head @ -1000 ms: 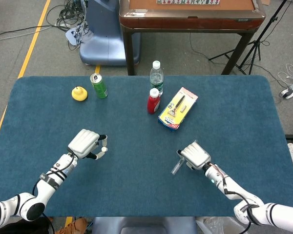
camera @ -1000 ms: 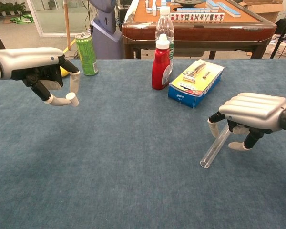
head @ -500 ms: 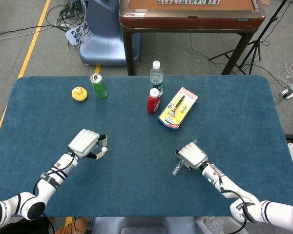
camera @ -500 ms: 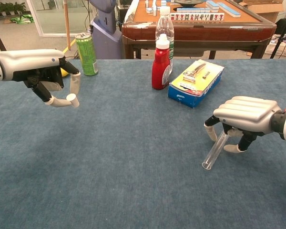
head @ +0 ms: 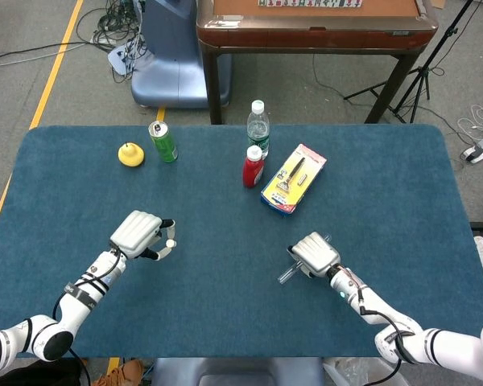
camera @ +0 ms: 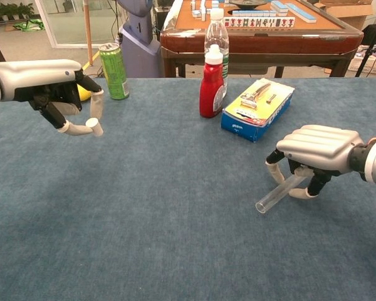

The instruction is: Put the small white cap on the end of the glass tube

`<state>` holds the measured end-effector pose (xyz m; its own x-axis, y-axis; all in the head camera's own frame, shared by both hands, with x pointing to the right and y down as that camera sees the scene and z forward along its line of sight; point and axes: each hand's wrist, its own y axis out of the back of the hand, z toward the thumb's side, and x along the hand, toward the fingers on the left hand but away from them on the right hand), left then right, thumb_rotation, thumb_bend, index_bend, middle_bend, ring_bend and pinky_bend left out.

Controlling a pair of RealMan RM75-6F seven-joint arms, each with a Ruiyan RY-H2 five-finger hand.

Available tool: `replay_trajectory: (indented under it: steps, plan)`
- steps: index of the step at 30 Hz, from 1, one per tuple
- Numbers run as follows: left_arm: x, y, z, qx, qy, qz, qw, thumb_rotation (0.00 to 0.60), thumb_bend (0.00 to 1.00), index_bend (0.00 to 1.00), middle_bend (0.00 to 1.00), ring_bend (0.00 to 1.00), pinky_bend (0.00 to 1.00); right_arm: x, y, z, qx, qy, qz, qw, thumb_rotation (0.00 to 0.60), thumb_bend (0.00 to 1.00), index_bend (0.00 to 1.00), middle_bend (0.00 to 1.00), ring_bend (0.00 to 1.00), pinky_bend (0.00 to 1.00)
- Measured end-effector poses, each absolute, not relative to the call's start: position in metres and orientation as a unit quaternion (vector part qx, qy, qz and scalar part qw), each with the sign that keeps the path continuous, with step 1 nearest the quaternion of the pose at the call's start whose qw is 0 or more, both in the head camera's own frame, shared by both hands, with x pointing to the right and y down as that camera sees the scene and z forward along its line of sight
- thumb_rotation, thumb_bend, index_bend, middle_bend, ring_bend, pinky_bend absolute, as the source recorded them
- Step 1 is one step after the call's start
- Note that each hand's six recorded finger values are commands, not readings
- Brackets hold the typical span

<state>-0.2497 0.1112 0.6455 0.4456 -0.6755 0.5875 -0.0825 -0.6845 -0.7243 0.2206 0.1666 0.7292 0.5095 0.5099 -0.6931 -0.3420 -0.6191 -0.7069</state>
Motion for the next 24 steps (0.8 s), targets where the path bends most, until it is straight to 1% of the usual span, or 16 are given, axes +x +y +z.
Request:
replay_trajectory:
  steps: [6, 10, 13, 20, 24]
  plan:
    - [-0.253, 0.104, 0.639, -0.791, 0.257, -0.463, 0.306, 0.6, 0.26, 0.56, 1.0, 1.0, 1.0, 0.218, 0.16, 0.726, -0.76, -0.078, 0.49, 0.421, 0.6, 0.46, 0.71, 1.0, 1.0, 1.0]
    - [-0.256, 0.095, 0.63, -0.792, 0.274, -0.456, 0.298, 0.6, 0.26, 0.56, 1.0, 1.0, 1.0, 0.215, 0.153, 0.72, -0.771, -0.107, 0.485, 0.399, 0.6, 0.49, 0.73, 1.0, 1.0, 1.0]
    - [-0.258, 0.087, 0.62, -0.794, 0.291, -0.448, 0.291, 0.6, 0.26, 0.56, 1.0, 1.0, 1.0, 0.209, 0.144, 0.713, -0.783, -0.14, 0.477, 0.374, 0.6, 0.51, 0.75, 1.0, 1.0, 1.0]
    - [-0.252, 0.065, 0.589, -0.803, 0.34, -0.41, 0.269, 0.6, 0.26, 0.57, 1.0, 1.0, 1.0, 0.189, 0.125, 0.694, -0.821, -0.237, 0.436, 0.283, 0.6, 0.54, 0.78, 1.0, 1.0, 1.0]
    - [-0.246, 0.058, 0.573, -0.807, 0.36, -0.386, 0.266, 0.6, 0.26, 0.57, 1.0, 1.0, 1.0, 0.172, 0.118, 0.689, -0.837, -0.281, 0.407, 0.234, 0.6, 0.56, 0.79, 1.0, 1.0, 1.0]
